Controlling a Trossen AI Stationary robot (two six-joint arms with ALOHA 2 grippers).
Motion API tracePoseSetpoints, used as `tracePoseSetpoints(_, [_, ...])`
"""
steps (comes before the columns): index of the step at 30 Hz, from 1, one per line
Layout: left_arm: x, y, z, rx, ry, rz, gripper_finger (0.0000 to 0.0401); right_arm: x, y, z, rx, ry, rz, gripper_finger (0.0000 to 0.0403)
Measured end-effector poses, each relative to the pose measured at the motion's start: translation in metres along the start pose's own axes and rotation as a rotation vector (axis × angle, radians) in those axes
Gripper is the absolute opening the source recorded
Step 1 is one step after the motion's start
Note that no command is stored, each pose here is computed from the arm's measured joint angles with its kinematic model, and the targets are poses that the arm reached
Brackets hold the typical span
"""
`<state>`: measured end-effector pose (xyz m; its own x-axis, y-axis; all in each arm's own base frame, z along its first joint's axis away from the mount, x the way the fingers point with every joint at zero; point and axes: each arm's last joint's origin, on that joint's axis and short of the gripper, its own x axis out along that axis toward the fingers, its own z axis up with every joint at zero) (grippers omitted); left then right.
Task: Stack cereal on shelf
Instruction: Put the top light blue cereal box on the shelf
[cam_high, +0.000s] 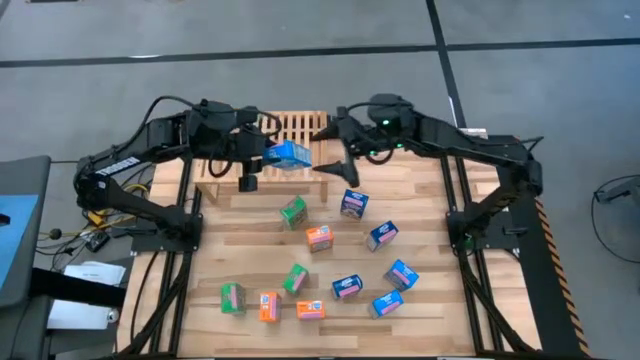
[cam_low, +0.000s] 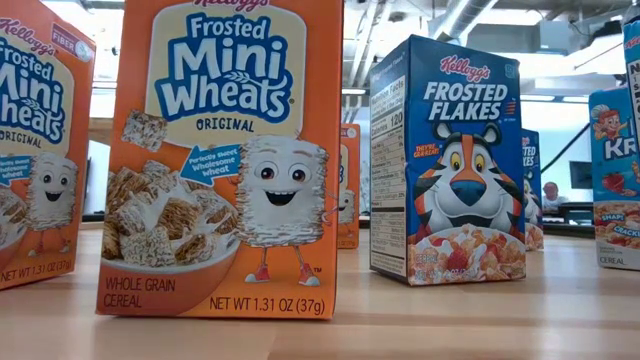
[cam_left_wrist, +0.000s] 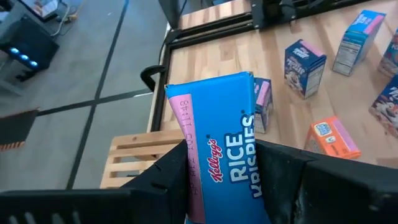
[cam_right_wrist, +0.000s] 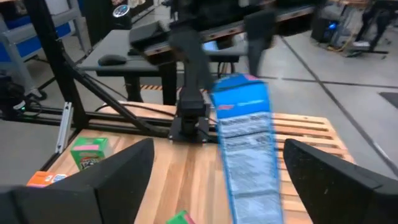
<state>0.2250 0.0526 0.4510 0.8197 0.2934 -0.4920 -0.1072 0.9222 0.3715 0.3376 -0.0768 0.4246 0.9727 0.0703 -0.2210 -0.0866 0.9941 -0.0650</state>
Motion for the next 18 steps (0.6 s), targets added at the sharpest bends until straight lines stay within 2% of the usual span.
tracePoseSetpoints(12, [0.002,0.007,-0.003,0.034,-0.022,-0.063,0.0135,0.061,-0.014,-0.017,0.028,0.076,-0.012,0.0399])
tracePoseSetpoints(18, [0.014,0.004,-0.007,0.101,0.045,-0.097,0.0135,0.07,-0.013,-0.016,0.054,0.116,0.002,0.038])
